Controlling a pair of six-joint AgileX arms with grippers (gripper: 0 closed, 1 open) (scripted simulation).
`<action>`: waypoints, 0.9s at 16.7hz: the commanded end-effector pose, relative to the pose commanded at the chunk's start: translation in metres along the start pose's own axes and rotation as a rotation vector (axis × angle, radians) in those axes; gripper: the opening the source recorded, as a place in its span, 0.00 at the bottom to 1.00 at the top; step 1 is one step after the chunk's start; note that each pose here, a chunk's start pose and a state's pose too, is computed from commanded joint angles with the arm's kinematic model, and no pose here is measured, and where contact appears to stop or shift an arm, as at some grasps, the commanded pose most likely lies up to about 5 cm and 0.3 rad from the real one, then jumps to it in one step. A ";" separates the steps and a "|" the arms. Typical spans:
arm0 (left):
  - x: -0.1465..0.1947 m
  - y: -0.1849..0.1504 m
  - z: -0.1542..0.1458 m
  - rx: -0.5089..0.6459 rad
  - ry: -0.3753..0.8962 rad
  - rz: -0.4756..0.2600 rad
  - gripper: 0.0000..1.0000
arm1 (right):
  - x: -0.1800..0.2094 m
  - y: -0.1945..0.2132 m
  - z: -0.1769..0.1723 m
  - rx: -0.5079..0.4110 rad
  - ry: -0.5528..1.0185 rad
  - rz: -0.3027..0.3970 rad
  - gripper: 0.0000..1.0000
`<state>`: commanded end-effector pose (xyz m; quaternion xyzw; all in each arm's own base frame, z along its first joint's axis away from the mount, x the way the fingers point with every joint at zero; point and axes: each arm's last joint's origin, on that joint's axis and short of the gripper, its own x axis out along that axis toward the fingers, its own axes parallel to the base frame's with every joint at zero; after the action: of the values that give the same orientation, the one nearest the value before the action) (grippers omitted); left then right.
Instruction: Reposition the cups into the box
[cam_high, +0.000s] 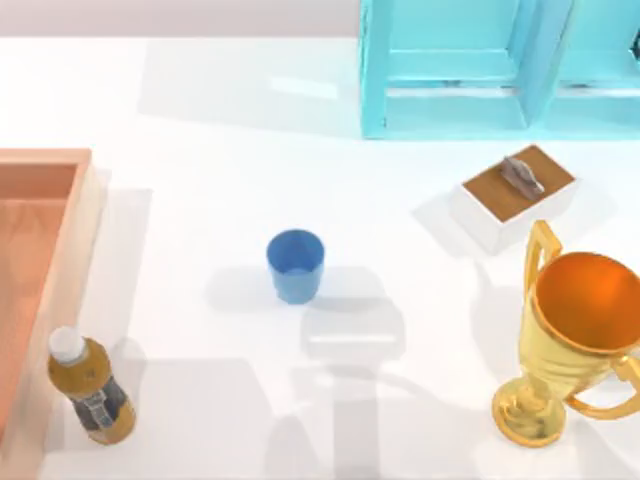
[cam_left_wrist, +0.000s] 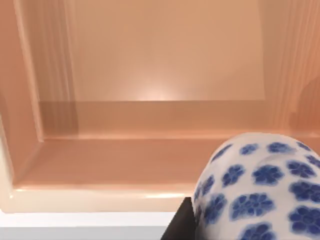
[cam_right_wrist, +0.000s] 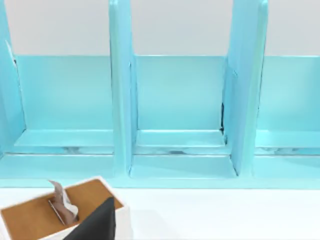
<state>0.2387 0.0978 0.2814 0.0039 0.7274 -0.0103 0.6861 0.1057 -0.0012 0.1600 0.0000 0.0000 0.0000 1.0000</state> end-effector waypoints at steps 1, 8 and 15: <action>0.000 0.000 0.000 0.000 0.000 0.000 0.00 | 0.000 0.000 0.000 0.000 0.000 0.000 1.00; 0.038 0.001 0.002 0.001 -0.002 0.004 0.00 | 0.000 0.000 0.000 0.000 0.000 0.000 1.00; 0.065 0.001 -0.001 0.000 0.000 0.000 0.00 | 0.000 0.000 0.000 0.000 0.000 0.000 1.00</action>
<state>0.2342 0.0980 0.2166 0.0039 0.7274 -0.0103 0.6861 0.1057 -0.0012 0.1600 0.0000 0.0000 0.0000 1.0000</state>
